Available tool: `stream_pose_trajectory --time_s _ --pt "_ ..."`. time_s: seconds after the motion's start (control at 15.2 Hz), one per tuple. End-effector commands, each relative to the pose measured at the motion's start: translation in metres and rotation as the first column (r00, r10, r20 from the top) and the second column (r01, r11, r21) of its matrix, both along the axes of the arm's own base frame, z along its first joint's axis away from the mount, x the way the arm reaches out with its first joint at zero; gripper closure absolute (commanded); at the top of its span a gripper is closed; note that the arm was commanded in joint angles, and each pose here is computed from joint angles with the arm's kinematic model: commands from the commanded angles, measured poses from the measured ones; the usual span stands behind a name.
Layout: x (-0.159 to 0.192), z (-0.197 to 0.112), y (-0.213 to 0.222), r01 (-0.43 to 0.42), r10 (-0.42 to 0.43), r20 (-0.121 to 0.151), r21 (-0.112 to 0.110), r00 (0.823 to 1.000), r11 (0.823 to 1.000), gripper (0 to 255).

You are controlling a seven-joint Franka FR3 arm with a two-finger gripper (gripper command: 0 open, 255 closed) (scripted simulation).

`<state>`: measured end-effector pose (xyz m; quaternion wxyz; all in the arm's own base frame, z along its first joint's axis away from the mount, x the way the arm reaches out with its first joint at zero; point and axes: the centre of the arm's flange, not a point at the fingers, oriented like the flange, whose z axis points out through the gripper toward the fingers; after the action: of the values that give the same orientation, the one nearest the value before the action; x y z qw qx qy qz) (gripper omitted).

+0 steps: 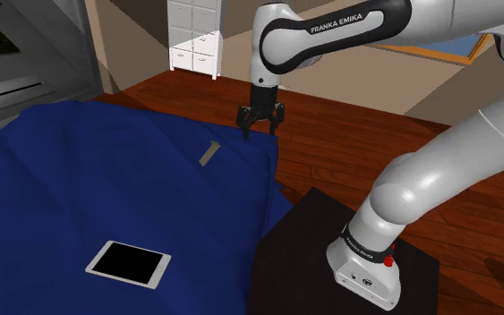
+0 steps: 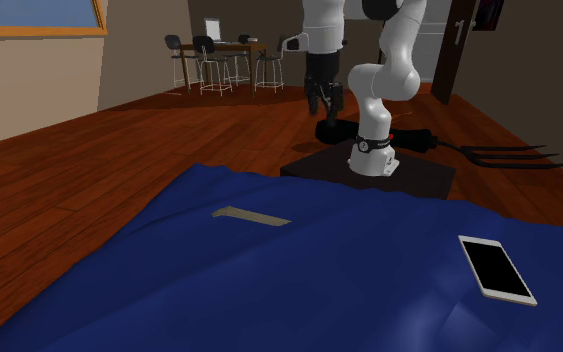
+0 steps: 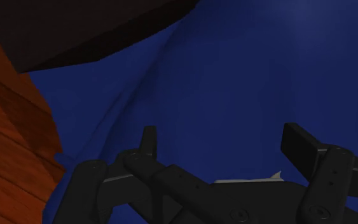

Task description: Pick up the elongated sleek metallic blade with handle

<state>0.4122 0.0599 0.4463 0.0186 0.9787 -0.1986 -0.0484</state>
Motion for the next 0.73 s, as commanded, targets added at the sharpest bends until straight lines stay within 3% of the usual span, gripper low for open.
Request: stream_pose_trajectory --time_s 0.0,0.33,0.66 --pt "0.019 -0.018 0.009 0.078 -0.078 0.009 -0.004 0.997 0.997 0" --pt "0.069 -0.055 0.022 0.255 -0.254 0.029 -0.014 0.967 0.967 0" --pt "0.121 -0.091 0.026 0.424 -0.422 0.051 -0.021 0.905 0.906 0"
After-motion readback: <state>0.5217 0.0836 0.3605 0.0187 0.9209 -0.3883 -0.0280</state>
